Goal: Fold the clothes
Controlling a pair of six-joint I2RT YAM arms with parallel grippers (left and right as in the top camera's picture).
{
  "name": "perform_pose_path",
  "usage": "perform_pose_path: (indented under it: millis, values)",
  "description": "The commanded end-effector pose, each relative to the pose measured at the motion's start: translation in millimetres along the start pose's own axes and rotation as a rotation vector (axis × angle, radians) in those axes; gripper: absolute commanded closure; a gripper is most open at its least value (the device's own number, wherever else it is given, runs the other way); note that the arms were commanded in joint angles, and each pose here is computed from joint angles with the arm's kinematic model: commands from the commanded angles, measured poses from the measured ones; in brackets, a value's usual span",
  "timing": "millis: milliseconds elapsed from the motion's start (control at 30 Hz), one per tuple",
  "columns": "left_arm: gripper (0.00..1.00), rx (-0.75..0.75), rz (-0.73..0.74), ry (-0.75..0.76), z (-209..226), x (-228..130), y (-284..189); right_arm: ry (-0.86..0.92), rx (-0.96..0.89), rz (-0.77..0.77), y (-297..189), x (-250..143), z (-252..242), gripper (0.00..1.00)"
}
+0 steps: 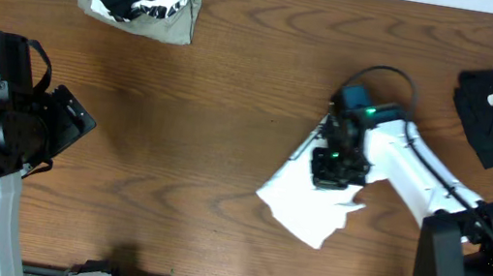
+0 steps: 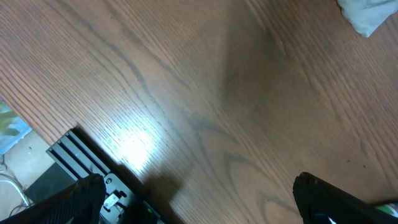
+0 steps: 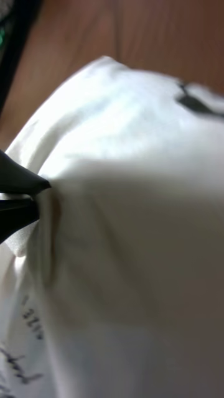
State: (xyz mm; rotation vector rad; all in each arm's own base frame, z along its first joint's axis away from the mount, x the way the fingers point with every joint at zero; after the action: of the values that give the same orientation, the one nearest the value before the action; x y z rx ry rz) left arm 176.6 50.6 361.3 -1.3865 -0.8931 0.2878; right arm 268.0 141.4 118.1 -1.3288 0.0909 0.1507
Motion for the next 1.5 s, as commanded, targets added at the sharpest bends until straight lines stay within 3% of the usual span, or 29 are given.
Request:
perform_pose_path:
  millis: [0,233,267,333,400,467,833,933,1233,1467]
  values:
    - [0.02,0.021,-0.002,0.010,2,1,2,-0.022,0.033,0.018,2,-10,26,0.92]
    - [0.02,0.021,-0.001,0.010,2,1,2,0.022,-0.208,-0.100,-33,-9,29,0.80]
    - [0.02,0.020,-0.001,0.010,2,1,2,-0.007,-0.215,-0.114,-43,-9,30,0.74]
    - [0.02,0.021,-0.001,0.010,2,1,2,-0.036,-0.219,-0.133,-55,-11,32,0.51]
    - [0.02,0.021,-0.001,0.010,2,1,2,-0.028,-0.237,-0.139,-64,-16,29,0.41]
    - [0.02,0.021,0.000,0.010,2,1,2,-0.011,-0.256,-0.121,-68,-23,25,0.37]
    - [0.02,0.024,0.005,0.011,3,0,2,0.026,-0.192,-0.100,-21,-24,15,0.43]
    - [0.02,0.025,0.006,0.011,3,0,2,0.108,-0.196,-0.134,-12,-20,7,0.44]
    - [0.02,0.025,0.006,0.011,3,0,2,0.305,-0.186,-0.188,-29,-11,-23,0.51]
    - [0.02,0.021,-0.001,0.010,2,1,2,0.134,-0.165,-0.165,-39,-15,-29,0.47]
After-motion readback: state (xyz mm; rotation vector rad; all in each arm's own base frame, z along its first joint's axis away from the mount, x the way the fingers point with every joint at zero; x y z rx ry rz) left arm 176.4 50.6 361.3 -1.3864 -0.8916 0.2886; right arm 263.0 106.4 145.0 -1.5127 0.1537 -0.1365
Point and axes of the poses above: each gripper's point midway between its finger pads, its own y axis out along the fingers, its own z axis along the line the jaws close on, x = y × z, the point moved 8 cm from there along -y, back along the fingers, and after that the axes turned 4 degrees about y, right-handed, at the moved point
